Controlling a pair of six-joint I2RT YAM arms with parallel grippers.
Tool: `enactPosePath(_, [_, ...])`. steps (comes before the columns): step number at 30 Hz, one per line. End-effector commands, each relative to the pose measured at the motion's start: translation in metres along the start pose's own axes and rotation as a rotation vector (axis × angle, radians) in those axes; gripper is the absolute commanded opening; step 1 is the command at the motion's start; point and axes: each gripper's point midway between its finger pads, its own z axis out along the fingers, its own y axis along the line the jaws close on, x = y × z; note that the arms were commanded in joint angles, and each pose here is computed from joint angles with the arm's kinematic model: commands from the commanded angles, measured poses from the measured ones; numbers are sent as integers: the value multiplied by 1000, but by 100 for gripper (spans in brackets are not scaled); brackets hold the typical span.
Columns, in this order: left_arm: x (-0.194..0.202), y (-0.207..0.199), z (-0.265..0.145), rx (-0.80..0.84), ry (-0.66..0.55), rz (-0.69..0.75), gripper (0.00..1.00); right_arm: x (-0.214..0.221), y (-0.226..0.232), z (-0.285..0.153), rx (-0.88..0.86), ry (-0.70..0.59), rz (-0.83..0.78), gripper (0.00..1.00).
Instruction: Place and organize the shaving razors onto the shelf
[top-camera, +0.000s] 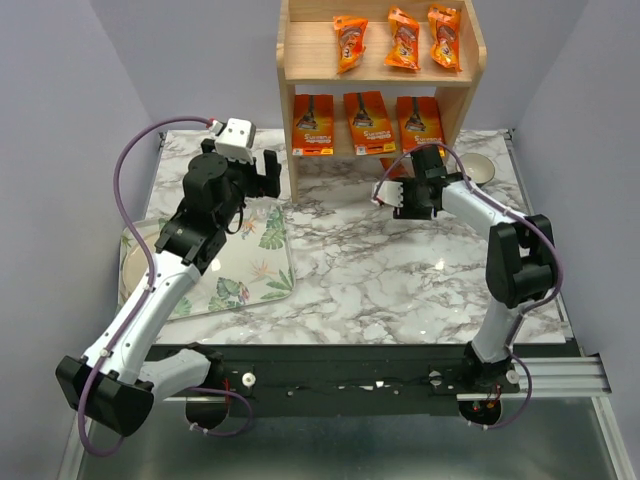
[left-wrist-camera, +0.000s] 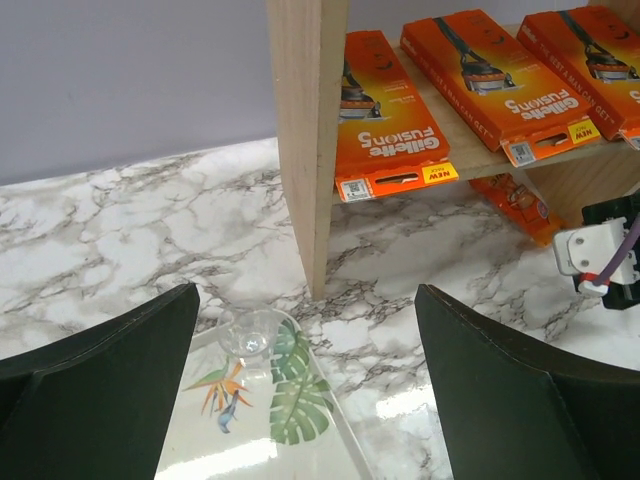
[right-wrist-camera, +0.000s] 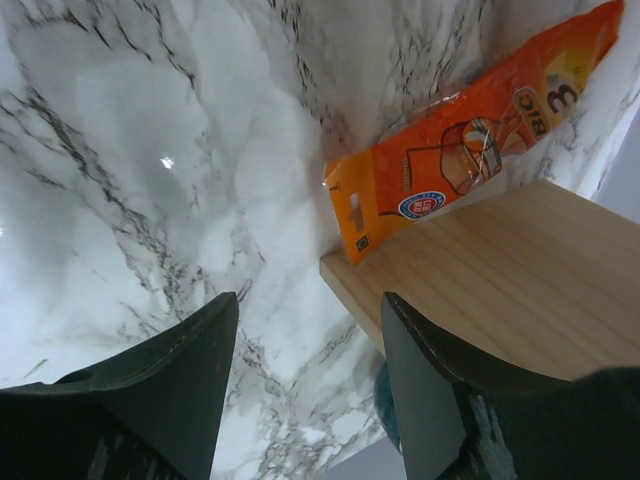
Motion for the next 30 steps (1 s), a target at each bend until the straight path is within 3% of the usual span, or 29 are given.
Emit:
enactPosePath(1, [6,-3,-4,45,25,-84,97,26,-27,14,29,79,-173,67])
enactPosePath(10, [2,8,-2,27,23,-95,94,35,-45,39,89,94,-250,66])
enactPosePath(16, [-1,17,-2,6,19,-106,94,31,-40,39,55,25,-279,64])
enactPosePath(18, [1,15,-2,26,26,-109,94,34,-33,38,17,5,-275,64])
enactPosePath(20, [16,-9,1,158,68,-120,93,35,-34,35,8,0,-266,64])
enactPosePath(24, [57,-56,4,315,158,-180,84,20,-41,18,37,-68,-227,64])
enactPosePath(25, [74,-64,2,332,169,-192,77,16,-43,13,49,-86,-205,64])
enactPosePath(30, [121,-98,-10,393,238,-214,63,2,-57,-4,105,-145,-114,64])
